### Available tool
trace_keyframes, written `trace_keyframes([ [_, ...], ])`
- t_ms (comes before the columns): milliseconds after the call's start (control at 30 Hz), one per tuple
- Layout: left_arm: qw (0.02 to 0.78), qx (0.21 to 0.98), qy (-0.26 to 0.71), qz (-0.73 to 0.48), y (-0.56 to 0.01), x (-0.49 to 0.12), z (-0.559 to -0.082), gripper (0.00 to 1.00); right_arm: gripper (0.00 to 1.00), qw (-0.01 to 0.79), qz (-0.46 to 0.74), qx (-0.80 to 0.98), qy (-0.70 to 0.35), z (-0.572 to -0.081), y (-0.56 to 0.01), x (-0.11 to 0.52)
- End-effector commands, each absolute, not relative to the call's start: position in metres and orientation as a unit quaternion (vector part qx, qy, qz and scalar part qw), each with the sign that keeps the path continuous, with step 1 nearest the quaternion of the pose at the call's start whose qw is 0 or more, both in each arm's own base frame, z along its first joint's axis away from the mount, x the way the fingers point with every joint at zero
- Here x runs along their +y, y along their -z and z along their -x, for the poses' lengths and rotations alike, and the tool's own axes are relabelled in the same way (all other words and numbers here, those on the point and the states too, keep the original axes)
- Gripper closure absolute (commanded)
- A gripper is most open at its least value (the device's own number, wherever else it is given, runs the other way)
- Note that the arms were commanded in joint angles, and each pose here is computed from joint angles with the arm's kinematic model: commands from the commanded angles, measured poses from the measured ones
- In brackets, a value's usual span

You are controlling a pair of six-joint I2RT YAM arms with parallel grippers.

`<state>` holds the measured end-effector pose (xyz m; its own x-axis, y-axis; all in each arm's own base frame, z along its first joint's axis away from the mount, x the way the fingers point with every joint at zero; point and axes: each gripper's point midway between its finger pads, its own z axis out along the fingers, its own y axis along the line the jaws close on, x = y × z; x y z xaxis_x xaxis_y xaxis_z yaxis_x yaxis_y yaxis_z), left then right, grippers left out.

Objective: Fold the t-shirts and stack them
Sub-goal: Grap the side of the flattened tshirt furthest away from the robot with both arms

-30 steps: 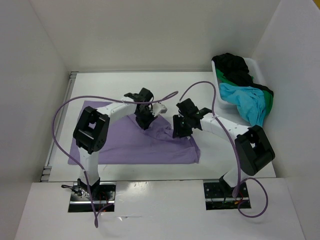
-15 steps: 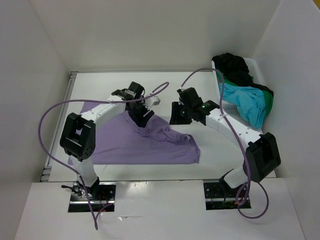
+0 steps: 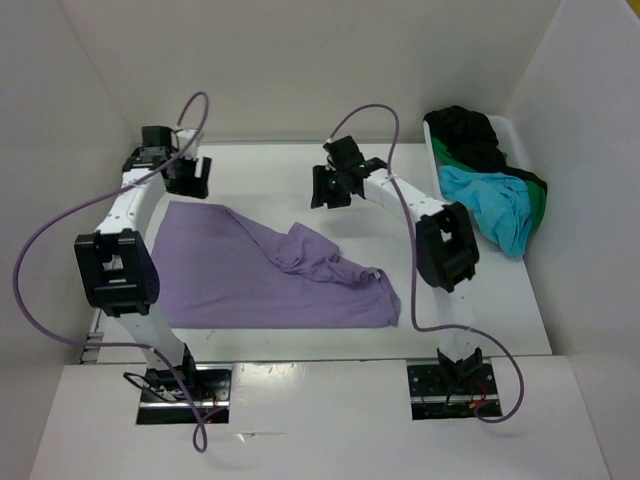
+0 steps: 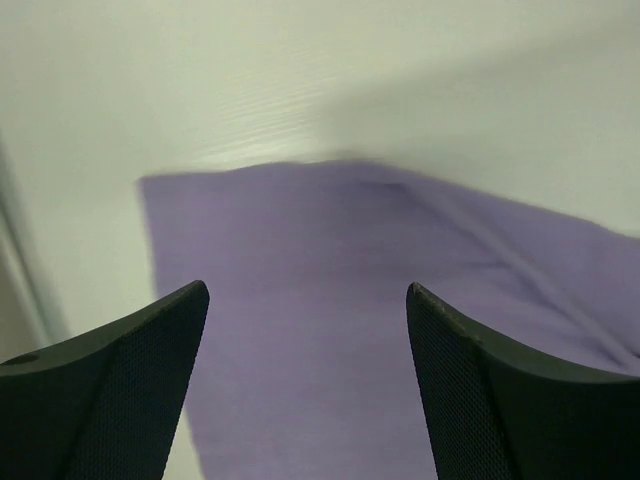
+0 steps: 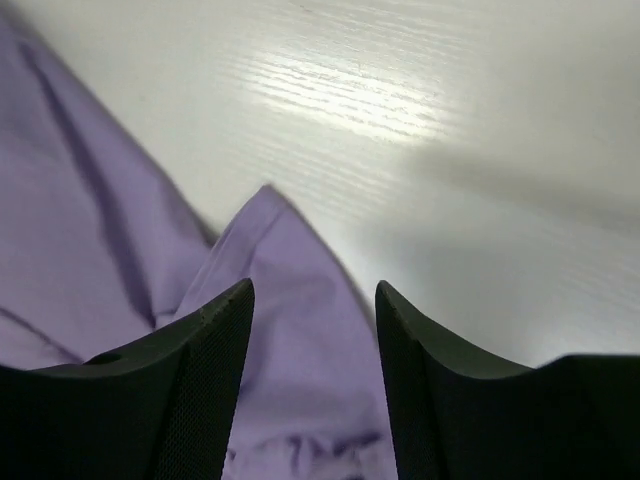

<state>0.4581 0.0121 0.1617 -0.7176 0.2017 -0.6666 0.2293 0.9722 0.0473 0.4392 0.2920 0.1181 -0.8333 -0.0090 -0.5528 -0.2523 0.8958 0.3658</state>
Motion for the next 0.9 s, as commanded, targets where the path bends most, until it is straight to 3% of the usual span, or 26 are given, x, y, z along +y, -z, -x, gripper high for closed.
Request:
trace_keyframes([
  [0, 0.351, 0.936, -0.022, -0.029, -0.141, 0.077, -0.47, 0.13, 0.42, 0.253, 0.115, 0.938, -0.207, -0.438, -0.09, 0.321],
  [267, 0.324, 0.944, -0.04, 0.041, -0.092, 0.146, -0.488, 0.13, 0.37, 0.246, 0.17, 0.942, -0.155, -0.452, -0.045, 0.364],
  [567, 0.317, 0.946, -0.055, 0.046, -0.07, 0.163, -0.507, 0.12, 0.4, 0.23, 0.187, 0.948, -0.114, -0.44, -0.03, 0.361],
  [867, 0.281, 0.959, -0.031, 0.021, -0.039, 0.151, -0.518, 0.12, 0.67, 0.216, 0.185, 0.954, -0.095, -0.434, -0.02, 0.351],
])
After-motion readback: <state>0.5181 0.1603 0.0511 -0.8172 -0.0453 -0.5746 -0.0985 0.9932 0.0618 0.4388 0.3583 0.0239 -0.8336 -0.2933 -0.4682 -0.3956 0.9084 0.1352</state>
